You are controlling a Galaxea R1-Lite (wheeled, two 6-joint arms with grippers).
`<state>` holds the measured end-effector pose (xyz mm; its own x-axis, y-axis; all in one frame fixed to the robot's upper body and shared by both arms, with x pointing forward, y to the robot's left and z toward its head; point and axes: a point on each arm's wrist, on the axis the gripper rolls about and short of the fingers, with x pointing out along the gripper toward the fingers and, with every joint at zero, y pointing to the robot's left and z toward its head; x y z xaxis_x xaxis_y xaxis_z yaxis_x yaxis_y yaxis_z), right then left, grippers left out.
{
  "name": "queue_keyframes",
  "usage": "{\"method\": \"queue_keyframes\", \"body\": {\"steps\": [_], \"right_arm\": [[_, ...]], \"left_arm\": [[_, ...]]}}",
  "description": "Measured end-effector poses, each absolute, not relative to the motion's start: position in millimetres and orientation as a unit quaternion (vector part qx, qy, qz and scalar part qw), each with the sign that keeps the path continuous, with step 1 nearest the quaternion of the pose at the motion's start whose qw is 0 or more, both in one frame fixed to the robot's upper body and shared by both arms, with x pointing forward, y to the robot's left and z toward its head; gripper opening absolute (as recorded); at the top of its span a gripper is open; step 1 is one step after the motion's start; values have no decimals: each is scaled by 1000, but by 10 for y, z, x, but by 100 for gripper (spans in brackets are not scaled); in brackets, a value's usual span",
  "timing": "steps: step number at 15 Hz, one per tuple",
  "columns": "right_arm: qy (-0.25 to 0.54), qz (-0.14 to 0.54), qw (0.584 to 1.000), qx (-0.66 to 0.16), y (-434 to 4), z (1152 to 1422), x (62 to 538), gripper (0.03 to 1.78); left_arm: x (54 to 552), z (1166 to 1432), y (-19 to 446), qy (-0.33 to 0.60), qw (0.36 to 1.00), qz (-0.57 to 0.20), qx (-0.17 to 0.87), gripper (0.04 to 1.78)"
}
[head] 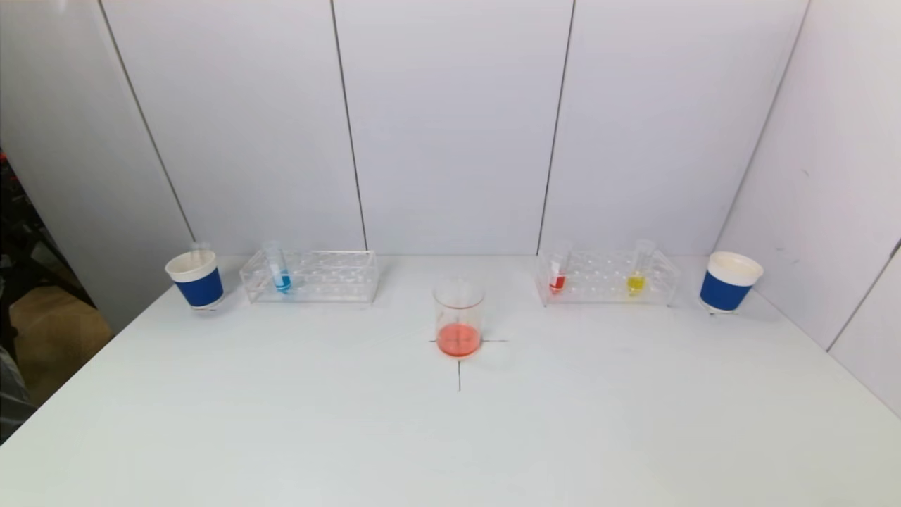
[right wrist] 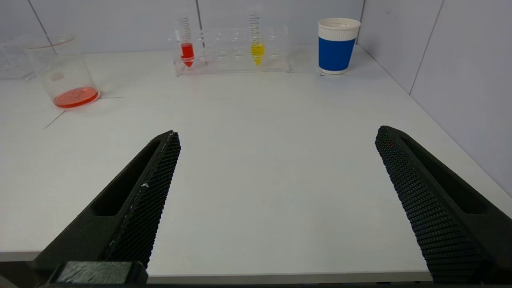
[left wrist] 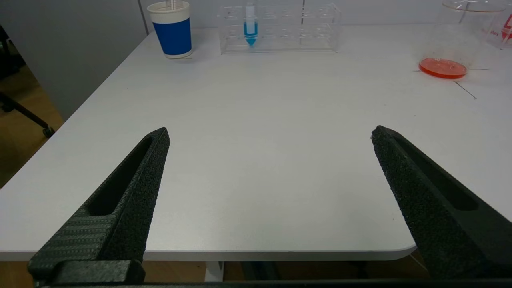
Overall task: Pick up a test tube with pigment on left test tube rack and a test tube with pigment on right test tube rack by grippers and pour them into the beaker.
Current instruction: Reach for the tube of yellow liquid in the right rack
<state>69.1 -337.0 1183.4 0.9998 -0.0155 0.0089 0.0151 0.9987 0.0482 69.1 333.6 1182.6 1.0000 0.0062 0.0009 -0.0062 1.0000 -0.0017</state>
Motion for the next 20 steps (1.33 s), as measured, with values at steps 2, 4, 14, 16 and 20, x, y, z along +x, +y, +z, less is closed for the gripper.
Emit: {"method": "queue_keyframes", "body": {"steps": [2,4,14,16,20], "right_arm": [[-5,-8,1000,24,-3370,11834,691,177],[-5,-8,1000,24,-3370,11834,691,177],[-5,-8,1000,24,-3370,11834,691,177],[-5,-8,1000,24,-3370,11834,691,177],[-5,-8,1000,24,-3370,11834,691,177]], "left_arm": [[691,11827,3337,-1,1000,4,0,176],[691,11820,3337,3,1000,4,-1,176],[691,11819,3337,3,1000,4,-1,176],[691,11818,3337,3,1000,4,-1,176],[691,11819,3337,3,1000,4,-1,176]]}}
